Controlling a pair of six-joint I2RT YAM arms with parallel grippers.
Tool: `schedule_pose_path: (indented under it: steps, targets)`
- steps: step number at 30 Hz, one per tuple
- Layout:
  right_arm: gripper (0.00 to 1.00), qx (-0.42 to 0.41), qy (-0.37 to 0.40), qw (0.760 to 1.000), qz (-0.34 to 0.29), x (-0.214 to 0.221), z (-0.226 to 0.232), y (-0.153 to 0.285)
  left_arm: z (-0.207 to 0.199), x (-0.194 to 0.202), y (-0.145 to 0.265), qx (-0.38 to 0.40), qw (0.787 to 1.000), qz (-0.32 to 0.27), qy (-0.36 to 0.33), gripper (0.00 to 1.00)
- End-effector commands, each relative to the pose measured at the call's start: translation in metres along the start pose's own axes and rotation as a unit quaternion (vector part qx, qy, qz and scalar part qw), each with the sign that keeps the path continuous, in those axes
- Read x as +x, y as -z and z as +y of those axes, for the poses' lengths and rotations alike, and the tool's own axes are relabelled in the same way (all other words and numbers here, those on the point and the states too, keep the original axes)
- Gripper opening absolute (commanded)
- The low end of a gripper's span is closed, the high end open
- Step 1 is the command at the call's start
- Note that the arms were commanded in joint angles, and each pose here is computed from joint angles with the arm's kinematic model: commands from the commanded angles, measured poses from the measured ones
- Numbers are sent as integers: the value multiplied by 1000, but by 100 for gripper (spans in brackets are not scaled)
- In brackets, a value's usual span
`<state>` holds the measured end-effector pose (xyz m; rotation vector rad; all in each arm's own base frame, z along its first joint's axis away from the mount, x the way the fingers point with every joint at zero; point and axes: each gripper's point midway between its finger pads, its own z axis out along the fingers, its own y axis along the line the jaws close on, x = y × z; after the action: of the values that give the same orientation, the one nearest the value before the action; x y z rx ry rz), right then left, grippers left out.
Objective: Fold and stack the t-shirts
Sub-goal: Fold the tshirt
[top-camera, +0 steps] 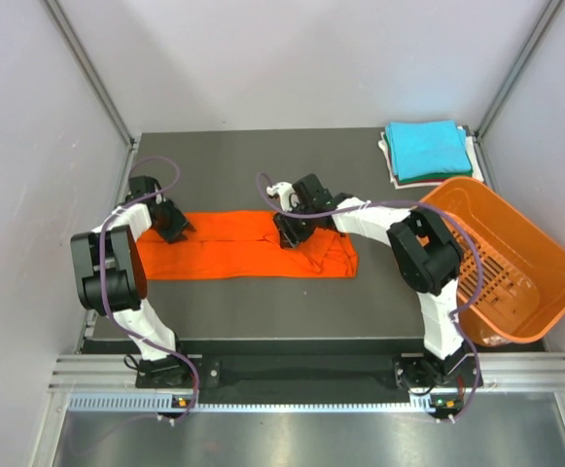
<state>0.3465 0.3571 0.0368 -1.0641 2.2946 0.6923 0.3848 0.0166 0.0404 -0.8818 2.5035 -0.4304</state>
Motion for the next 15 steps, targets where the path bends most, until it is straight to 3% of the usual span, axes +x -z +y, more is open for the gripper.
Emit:
schedule_pose_path:
  steps: [1, 10, 15]
  targets:
    - [45, -25, 27, 998, -51, -35, 32, 25, -7, -15, 0, 11, 1000, -21, -2, 43]
    - [45, -78, 45, 994, -57, -33, 94, 40, -7, -16, -3, 7, 1000, -23, 0, 43]
    - [44, -78, 29, 994, -66, -32, 99, 49, -8, -16, -1, 10, 1000, -23, -2, 43]
